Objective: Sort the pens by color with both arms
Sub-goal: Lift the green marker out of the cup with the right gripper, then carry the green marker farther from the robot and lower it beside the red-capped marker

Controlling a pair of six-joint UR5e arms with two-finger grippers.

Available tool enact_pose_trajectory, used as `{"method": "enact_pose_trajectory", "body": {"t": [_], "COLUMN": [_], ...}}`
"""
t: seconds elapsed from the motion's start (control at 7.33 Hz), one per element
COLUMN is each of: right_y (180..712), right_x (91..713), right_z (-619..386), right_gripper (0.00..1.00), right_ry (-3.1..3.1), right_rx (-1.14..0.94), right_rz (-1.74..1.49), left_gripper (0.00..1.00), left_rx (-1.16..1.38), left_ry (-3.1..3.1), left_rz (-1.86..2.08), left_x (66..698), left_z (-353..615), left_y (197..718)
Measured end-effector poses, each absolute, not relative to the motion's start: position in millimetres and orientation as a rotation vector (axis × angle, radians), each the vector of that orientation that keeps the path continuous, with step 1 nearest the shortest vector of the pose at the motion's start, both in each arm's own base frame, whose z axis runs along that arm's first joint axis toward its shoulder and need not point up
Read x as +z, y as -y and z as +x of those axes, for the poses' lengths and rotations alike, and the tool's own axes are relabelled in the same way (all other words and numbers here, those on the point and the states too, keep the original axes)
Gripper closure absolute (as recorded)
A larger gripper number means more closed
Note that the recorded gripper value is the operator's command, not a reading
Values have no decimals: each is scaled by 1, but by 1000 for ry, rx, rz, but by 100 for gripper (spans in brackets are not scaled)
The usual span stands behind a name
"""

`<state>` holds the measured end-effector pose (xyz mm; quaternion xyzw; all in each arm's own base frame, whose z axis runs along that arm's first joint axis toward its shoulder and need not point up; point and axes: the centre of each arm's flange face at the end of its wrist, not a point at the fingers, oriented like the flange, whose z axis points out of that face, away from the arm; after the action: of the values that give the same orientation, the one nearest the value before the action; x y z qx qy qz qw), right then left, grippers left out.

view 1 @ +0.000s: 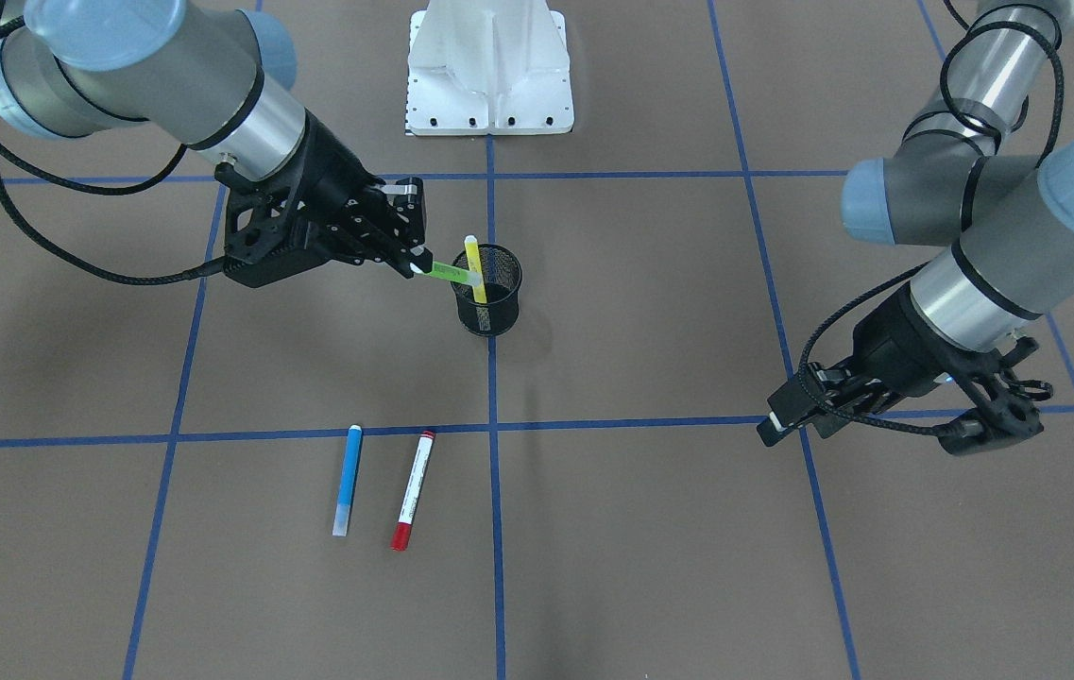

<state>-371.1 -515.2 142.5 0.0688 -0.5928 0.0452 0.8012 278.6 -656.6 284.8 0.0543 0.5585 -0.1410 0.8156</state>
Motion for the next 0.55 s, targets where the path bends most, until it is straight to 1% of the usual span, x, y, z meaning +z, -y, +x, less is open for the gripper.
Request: {"method": "enact_pose_trajectory", "body": {"t": [0.27,0.55], "right_y": [502,488], "right_x": [134,125], "right_z": [-412,-451], "right_gripper": [100,100], "right_ry": [1173,1068], "right_rx": [240,358], "right_rz": [431,649], "left_gripper": [19,19], "left_rx": [-301,-303], "left_ry": [-1192,-1190], "left_rz": [117,115], "left_x": [285,288], "left_z": [278,277], "left_y": [657,656]}}
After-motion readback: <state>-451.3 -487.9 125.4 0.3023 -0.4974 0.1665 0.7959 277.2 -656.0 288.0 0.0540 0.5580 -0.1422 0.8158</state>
